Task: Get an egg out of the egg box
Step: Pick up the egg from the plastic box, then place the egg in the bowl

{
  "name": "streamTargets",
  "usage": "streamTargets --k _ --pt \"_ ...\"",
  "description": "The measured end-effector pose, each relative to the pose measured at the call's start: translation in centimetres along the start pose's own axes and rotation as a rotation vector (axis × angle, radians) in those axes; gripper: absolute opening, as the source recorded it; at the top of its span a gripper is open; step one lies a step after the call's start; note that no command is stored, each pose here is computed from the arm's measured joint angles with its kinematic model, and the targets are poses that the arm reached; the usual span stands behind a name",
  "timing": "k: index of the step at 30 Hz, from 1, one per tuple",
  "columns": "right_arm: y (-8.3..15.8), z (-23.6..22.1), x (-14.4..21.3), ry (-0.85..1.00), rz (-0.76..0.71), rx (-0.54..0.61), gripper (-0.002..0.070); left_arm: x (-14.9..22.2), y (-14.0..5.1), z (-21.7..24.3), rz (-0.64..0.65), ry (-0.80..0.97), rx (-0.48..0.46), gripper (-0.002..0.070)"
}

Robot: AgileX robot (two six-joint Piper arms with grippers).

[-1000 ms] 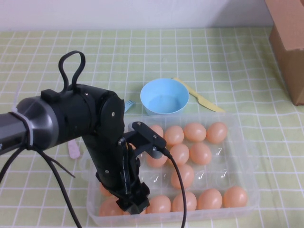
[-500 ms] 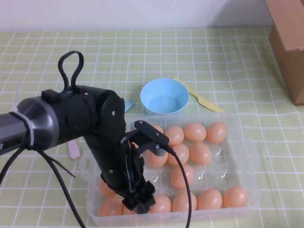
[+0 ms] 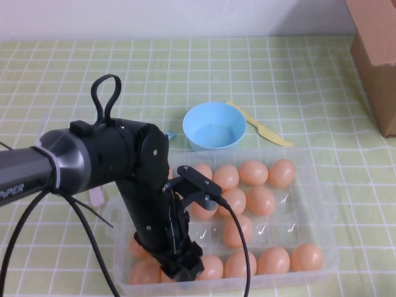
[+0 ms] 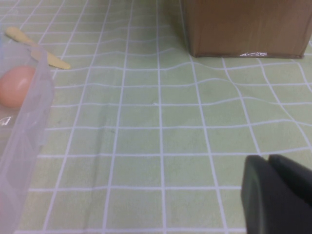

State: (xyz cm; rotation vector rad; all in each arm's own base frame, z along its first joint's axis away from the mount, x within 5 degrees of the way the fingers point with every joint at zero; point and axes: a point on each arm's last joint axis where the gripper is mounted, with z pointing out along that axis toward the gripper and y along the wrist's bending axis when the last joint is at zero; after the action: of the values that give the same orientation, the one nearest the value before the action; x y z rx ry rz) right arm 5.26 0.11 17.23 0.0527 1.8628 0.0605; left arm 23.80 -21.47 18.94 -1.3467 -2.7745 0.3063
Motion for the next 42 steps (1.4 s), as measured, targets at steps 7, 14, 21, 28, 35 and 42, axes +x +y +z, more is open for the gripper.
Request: streamTargets --k 7,14,21,28,35,42 --pt "0.0 0.0 0.0 0.000 0.000 0.000 -0.0017 0.0 0.0 0.0 -0.001 0.000 0.002 0.0359" --pt "0.0 0.0 0.0 0.000 0.000 0.000 -0.0017 -0.2 0.1 -2.3 0.013 -0.043 -0.065 0.0359" --pt "0.0 0.0 0.0 0.000 0.000 0.000 -0.0017 -0.5 -1.0 -9.4 0.028 -0.181 -0.140 0.0359" --pt "0.0 0.0 0.0 0.000 0.000 0.000 -0.0017 -3.5 -0.2 -14.0 0.083 -0.377 -0.300 0.0359" --pt "0.0 0.0 0.0 0.000 0.000 0.000 -0.0017 -10.2 2.9 -11.3 0.084 -0.511 -0.375 0.0359" --pt "0.0 0.0 0.0 0.000 0.000 0.000 -0.0017 -15.1 7.0 -7.0 0.037 -0.550 -0.411 0.0359"
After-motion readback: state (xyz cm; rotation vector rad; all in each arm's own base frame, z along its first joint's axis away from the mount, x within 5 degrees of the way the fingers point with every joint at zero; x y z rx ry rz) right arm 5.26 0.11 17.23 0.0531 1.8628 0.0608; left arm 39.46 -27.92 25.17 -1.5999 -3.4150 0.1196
